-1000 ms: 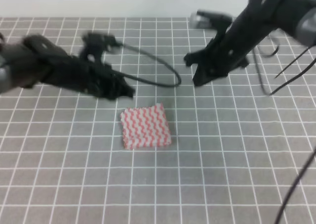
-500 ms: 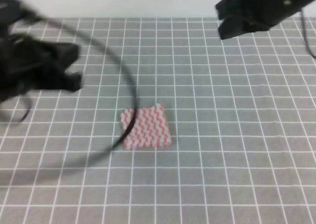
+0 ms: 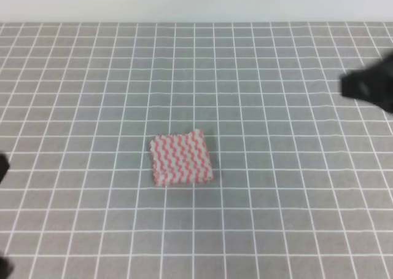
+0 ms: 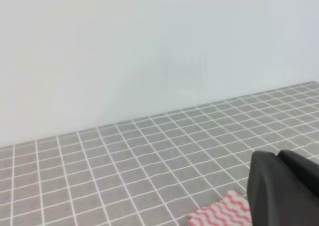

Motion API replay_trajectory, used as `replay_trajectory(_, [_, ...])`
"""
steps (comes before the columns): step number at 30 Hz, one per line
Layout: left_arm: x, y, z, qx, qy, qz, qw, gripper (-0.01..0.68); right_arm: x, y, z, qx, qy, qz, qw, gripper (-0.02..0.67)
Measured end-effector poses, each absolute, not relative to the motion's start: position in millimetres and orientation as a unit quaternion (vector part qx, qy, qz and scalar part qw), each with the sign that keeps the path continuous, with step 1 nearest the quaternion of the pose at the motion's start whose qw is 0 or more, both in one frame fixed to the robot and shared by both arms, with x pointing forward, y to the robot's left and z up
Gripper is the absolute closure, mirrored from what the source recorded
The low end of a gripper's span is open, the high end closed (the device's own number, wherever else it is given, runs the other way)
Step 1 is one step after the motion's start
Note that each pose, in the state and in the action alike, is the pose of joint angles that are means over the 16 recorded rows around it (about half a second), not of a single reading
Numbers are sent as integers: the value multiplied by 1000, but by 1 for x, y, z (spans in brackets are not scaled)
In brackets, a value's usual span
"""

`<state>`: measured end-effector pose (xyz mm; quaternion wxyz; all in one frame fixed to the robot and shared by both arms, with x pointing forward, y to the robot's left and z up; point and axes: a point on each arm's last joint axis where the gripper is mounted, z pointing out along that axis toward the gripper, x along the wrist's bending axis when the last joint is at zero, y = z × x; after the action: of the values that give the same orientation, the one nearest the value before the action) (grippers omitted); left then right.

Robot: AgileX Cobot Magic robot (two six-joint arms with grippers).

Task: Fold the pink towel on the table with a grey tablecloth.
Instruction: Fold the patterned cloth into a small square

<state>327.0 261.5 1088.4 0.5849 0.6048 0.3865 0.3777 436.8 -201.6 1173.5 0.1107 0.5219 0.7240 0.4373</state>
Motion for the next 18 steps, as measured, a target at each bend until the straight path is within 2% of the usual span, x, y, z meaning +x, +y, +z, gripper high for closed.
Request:
replay_trajectory(10, [293, 267, 1046, 591, 377, 362, 614, 673, 357, -231, 1134, 492, 681, 516, 164, 664])
replay_trajectory(18, [294, 270, 1009, 590, 407, 351, 602, 673, 326, -245, 1095, 456, 626, 593, 220, 664])
